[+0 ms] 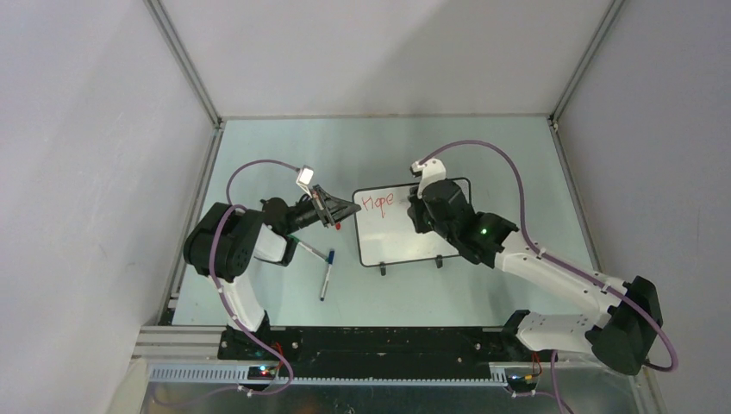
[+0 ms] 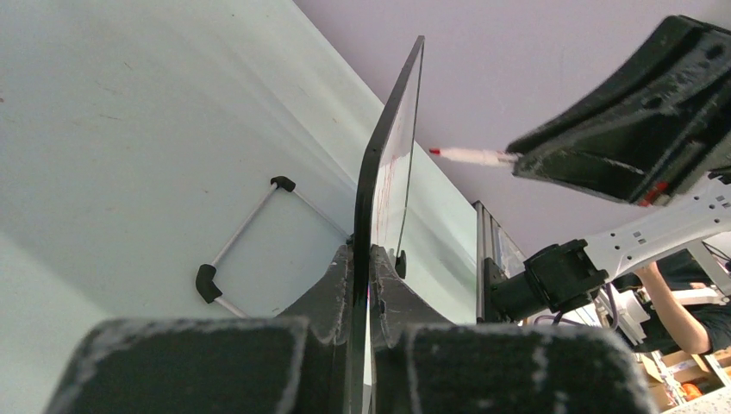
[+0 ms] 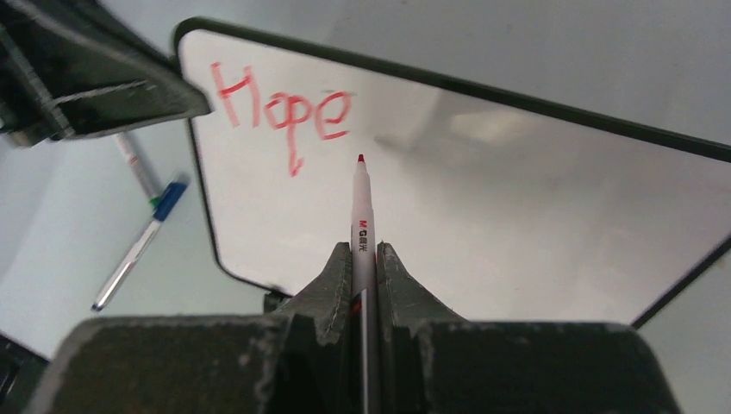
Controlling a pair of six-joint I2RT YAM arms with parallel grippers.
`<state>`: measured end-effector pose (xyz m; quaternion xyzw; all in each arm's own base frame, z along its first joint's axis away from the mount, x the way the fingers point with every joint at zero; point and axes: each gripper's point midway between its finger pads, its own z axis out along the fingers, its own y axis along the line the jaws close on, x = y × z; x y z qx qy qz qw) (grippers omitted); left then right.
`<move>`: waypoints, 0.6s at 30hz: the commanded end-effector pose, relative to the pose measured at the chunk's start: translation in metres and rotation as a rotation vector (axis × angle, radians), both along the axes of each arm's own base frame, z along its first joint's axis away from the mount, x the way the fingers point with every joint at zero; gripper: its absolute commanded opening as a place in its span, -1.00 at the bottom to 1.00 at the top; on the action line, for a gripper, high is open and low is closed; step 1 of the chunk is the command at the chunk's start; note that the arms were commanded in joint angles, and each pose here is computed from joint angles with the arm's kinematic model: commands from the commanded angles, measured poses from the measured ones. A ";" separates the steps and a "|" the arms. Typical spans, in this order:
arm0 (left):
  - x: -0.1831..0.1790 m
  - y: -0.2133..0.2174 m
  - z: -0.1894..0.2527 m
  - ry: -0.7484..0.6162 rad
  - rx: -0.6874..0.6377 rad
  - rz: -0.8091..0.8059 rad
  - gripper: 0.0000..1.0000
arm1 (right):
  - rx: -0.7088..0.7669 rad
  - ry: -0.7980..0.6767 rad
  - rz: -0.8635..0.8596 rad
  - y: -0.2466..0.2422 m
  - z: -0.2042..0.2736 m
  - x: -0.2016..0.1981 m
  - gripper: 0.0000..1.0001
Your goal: Write a sentence on the whiteboard
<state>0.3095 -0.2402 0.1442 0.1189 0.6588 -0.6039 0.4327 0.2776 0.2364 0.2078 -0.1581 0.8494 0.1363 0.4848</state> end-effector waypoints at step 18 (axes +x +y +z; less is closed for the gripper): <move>-0.011 -0.005 0.006 -0.067 0.012 -0.034 -1.00 | -0.004 -0.083 0.104 0.044 -0.005 -0.027 -1.00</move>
